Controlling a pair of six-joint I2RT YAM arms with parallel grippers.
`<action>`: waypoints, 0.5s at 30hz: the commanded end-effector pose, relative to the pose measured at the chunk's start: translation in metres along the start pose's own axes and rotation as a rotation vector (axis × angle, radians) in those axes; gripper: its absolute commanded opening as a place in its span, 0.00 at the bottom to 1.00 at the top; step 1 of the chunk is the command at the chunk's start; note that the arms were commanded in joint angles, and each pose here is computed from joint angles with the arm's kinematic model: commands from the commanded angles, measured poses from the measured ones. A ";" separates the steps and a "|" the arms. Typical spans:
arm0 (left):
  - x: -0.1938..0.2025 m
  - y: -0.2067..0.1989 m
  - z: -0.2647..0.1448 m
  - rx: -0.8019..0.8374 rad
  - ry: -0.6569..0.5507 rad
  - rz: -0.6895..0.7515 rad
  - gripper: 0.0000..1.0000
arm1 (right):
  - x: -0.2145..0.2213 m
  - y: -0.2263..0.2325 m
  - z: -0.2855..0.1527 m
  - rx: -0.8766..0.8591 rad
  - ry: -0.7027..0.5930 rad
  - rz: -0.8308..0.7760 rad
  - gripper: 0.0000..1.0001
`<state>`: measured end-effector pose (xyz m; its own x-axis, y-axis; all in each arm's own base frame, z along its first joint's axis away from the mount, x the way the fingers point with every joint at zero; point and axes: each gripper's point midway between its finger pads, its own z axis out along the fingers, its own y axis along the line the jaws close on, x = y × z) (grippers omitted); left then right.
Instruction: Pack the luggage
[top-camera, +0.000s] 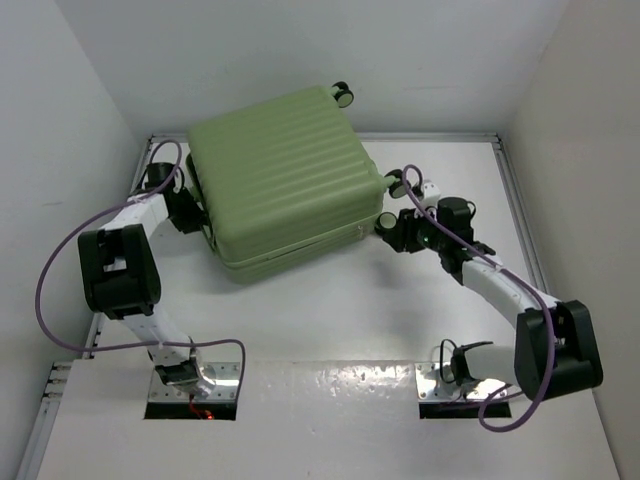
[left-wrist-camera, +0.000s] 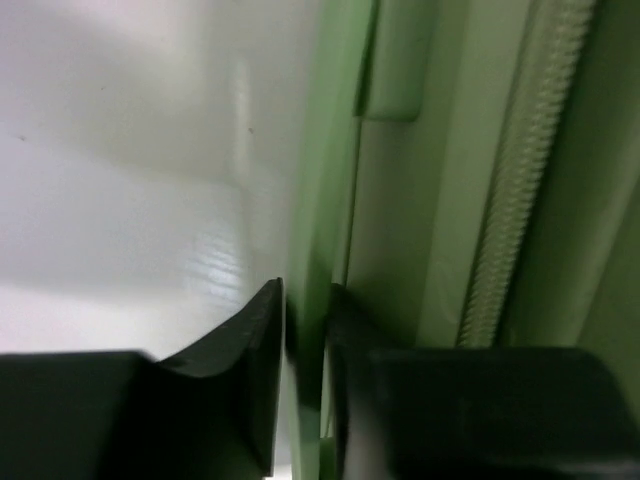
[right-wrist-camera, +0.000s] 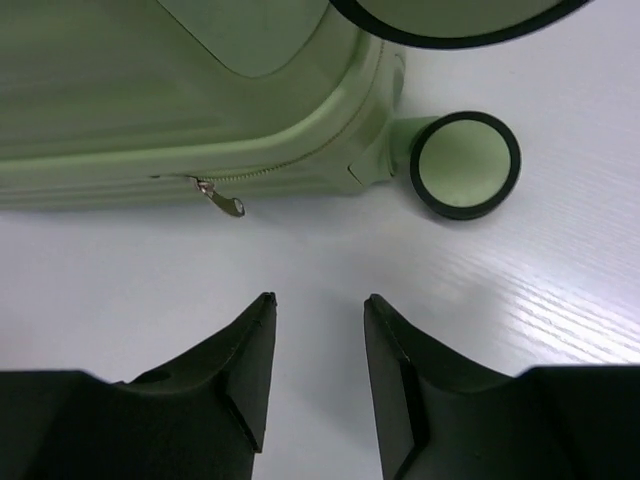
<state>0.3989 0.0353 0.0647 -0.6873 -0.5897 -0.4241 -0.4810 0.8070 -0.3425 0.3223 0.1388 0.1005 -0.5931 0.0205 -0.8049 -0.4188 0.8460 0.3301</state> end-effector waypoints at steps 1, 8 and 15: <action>0.016 0.014 0.027 -0.072 0.056 -0.006 0.25 | -0.042 0.021 0.008 -0.090 -0.130 -0.016 0.41; 0.021 0.007 0.027 -0.055 0.067 0.020 0.04 | -0.030 0.058 0.021 -0.133 -0.196 -0.097 0.41; 0.037 0.014 0.028 -0.079 0.107 0.042 0.04 | -0.026 0.061 0.044 -0.080 -0.249 -0.120 0.41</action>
<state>0.4024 0.0304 0.0626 -0.7205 -0.5371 -0.4386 -0.4404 0.8430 -0.3088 0.3203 0.2102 0.1006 -0.4677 0.0044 -0.8839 -0.5552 0.7767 0.2976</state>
